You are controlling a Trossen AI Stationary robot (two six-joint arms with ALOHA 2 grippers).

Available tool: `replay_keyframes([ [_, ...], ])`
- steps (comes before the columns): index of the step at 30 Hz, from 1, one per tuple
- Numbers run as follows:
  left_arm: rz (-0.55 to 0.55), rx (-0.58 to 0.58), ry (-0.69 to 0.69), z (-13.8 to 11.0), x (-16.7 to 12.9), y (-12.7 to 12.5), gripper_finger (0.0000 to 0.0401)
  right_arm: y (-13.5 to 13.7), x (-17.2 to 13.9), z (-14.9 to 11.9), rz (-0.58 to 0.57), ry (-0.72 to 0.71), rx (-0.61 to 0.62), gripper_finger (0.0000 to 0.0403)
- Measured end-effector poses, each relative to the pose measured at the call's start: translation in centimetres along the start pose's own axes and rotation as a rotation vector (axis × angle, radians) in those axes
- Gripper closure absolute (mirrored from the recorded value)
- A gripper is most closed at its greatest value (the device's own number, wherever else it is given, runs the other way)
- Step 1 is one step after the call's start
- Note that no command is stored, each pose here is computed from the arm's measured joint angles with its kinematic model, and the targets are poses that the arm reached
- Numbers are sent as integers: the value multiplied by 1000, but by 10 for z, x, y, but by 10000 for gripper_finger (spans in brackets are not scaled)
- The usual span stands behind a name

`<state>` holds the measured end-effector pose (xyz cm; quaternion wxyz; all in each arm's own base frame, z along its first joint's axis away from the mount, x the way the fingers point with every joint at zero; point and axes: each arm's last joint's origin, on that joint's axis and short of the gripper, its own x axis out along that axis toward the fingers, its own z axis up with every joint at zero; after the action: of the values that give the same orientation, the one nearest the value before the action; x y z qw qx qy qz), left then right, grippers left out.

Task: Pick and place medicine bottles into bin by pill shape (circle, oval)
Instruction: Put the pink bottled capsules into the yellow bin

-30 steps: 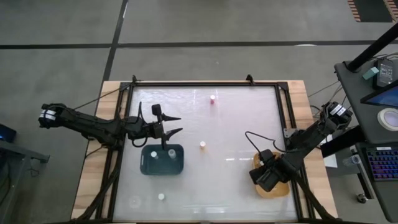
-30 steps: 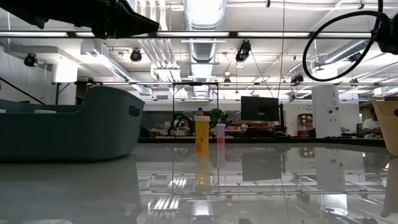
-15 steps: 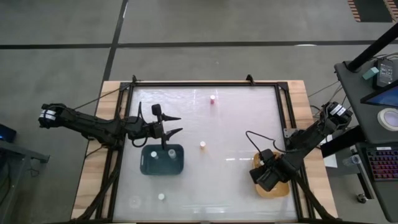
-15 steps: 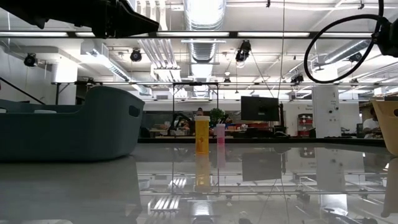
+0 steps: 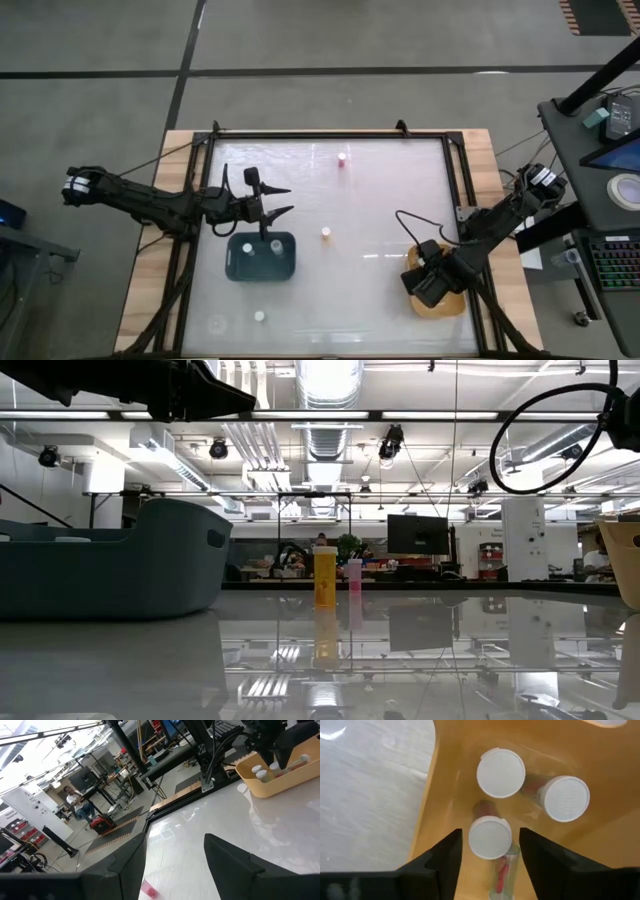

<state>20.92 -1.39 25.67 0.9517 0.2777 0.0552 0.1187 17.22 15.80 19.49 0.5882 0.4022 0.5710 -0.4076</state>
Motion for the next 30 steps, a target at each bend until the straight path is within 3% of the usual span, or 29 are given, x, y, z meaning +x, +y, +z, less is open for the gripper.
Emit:
replay_keyframes([
  [6, 0, 0, 0, 0, 0, 0, 217, -2, -12, 1, 37, 28, 7, 192],
  [15, 2, -2, -4, 0, 0, 0, 217, -3, -51, 4, 193, 55, 10, 198],
  [22, 9, -7, -15, 2, 0, 2, 217, 8, -80, 20, 370, -174, -85, 206],
  [30, 16, -16, -27, 4, 0, 2, 217, 21, -96, 48, 377, -442, -316, 209],
])
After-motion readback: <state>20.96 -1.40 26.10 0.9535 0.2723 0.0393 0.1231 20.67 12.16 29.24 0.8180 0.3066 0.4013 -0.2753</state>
